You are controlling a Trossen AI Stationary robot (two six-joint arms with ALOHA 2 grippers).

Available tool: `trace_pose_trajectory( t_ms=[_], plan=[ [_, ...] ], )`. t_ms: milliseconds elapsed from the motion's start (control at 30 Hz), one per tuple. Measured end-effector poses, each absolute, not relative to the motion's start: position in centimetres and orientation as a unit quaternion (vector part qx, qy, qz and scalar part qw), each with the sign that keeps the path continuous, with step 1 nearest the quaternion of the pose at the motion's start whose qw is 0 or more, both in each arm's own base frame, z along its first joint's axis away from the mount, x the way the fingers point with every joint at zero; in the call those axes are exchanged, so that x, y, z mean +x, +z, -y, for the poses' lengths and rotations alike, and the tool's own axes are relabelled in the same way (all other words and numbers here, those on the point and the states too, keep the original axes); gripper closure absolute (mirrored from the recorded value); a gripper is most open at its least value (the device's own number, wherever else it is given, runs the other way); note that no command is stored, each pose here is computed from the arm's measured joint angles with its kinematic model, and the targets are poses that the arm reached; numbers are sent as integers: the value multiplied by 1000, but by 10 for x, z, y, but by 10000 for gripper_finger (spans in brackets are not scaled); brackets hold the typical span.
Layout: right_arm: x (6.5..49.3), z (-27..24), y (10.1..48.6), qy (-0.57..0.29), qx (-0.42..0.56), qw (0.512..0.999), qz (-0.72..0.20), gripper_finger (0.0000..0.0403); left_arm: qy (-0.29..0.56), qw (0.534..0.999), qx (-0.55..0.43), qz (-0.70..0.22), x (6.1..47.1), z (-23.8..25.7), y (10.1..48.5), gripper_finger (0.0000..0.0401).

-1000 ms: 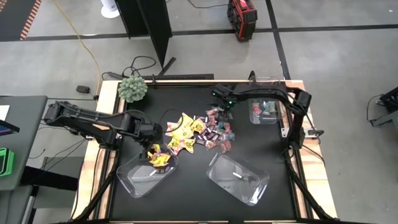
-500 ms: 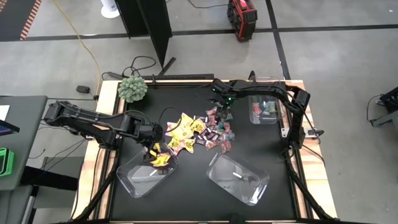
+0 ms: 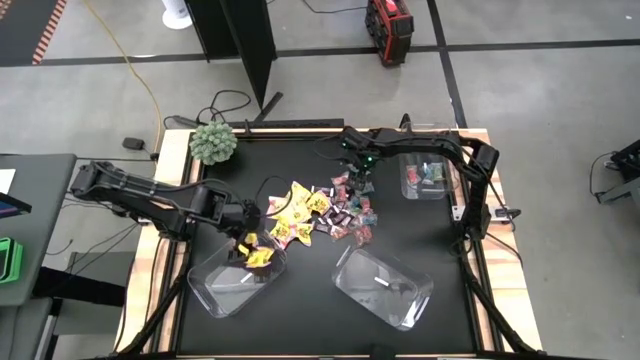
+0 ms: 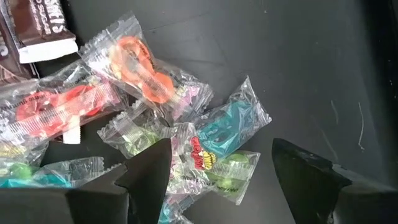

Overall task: Sort candy
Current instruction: Put the blue candy in the top right transparent container

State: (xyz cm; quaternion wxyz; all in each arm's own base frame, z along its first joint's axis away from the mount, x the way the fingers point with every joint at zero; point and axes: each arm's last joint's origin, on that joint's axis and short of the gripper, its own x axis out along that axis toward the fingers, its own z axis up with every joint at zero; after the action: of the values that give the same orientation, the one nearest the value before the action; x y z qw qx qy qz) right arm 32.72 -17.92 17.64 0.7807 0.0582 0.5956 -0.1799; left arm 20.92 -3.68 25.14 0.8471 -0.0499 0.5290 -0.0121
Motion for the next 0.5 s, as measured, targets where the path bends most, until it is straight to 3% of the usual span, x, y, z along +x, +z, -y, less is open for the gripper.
trace_pose_trajectory(
  t_ms=[167, 333, 500],
  plan=[
    [328, 175, 176, -176, 59, 777, -601, 113, -97, 845, -57, -523, 209, 52, 253, 104],
    [328, 175, 176, -185, 68, 778, -597, 113, -31, 844, -48, -533, 209, 50, 246, 104],
    [326, 179, 176, -197, 75, 775, -595, 120, -28, 840, -56, -538, 207, 51, 241, 104]
  ],
)
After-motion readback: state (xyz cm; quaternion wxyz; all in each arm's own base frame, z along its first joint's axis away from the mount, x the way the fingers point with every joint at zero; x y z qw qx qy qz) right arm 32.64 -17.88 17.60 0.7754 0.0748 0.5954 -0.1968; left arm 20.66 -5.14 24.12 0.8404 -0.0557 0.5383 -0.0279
